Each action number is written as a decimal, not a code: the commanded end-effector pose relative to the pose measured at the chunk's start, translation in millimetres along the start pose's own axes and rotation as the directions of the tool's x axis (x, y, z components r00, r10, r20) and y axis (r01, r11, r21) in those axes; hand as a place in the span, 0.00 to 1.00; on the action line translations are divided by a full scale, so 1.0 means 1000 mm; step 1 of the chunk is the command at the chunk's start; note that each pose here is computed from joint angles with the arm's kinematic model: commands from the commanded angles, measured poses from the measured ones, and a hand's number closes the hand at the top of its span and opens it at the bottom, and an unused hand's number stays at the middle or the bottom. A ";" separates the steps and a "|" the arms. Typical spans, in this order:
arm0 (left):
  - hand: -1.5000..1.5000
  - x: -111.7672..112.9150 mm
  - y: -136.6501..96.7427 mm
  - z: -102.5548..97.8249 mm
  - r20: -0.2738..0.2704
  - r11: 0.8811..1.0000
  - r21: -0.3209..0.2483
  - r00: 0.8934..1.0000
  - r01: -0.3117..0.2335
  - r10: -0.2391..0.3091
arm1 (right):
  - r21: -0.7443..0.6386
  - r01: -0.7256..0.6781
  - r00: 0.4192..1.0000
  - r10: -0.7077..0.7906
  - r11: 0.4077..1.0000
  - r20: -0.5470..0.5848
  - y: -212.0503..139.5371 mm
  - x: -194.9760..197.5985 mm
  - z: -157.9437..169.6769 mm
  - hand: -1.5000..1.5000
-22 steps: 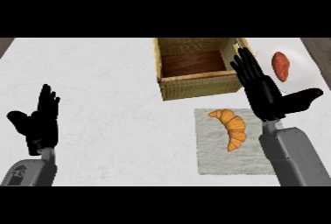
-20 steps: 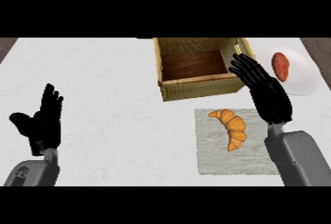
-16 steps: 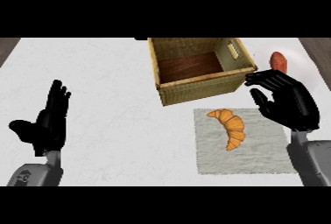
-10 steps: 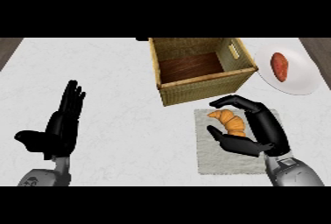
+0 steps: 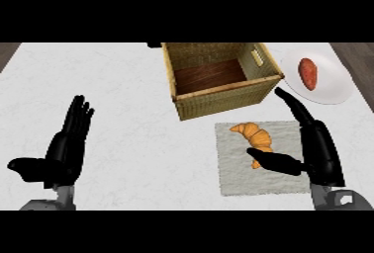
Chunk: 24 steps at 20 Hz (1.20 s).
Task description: Pick the croissant from the placemat and place it in the basket
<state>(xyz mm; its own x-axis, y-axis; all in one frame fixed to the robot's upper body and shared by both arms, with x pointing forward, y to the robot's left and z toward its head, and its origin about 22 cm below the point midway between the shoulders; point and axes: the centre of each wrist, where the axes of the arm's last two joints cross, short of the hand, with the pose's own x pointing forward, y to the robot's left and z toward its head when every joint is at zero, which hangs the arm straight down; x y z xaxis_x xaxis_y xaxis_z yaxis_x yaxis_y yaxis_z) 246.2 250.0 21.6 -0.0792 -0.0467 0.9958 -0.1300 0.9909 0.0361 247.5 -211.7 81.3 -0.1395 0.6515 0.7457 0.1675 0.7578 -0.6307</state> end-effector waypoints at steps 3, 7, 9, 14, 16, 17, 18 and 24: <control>0.50 0.003 -0.003 0.003 -0.004 1.000 -0.003 1.000 0.009 -0.009 | 0.058 -0.400 0.895 0.403 0.915 -0.189 -0.046 0.018 -0.006 0.00; 0.50 0.004 -0.002 0.002 0.015 1.000 -0.016 1.000 0.000 0.001 | 0.242 -0.480 0.825 0.528 0.843 -0.200 -0.066 0.061 -0.004 0.00; 0.50 0.011 -0.002 0.000 0.010 1.000 -0.019 1.000 -0.003 0.003 | 0.340 -0.468 0.814 0.548 0.816 -0.193 -0.072 0.080 0.007 0.00; 0.50 0.003 -0.015 -0.005 0.024 0.999 -0.031 1.000 -0.014 0.015 | 0.423 -0.392 0.834 0.509 0.817 -0.212 -0.071 0.125 -0.002 0.00; 0.50 0.008 -0.030 0.003 0.021 0.999 -0.051 1.000 -0.016 0.018 | 0.428 -0.373 0.832 0.501 0.823 -0.239 -0.073 0.134 0.001 0.00; 0.50 0.021 -0.010 0.004 0.022 1.000 -0.026 1.000 -0.017 0.018 | 0.414 -0.379 0.828 0.503 0.828 -0.248 -0.080 0.135 -0.005 0.00; 0.50 0.006 -0.023 0.000 0.019 0.999 -0.034 1.000 -0.021 0.022 | 0.416 -0.396 0.814 0.523 0.819 -0.254 -0.075 0.134 -0.002 0.00; 0.50 0.017 -0.001 0.013 0.014 0.999 -0.030 1.000 -0.010 0.010 | 0.452 -0.452 0.730 0.610 0.769 -0.309 -0.066 0.109 -0.022 0.00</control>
<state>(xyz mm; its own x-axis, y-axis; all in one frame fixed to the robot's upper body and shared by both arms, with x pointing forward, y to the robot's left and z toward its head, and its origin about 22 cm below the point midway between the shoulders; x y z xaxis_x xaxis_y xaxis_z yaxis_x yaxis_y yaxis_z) 241.6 236.0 33.2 -0.0973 -0.0338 0.9947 -0.0952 0.9952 0.0245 240.3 -193.3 211.0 0.1349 0.9180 0.3729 -0.2031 0.3939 -0.8964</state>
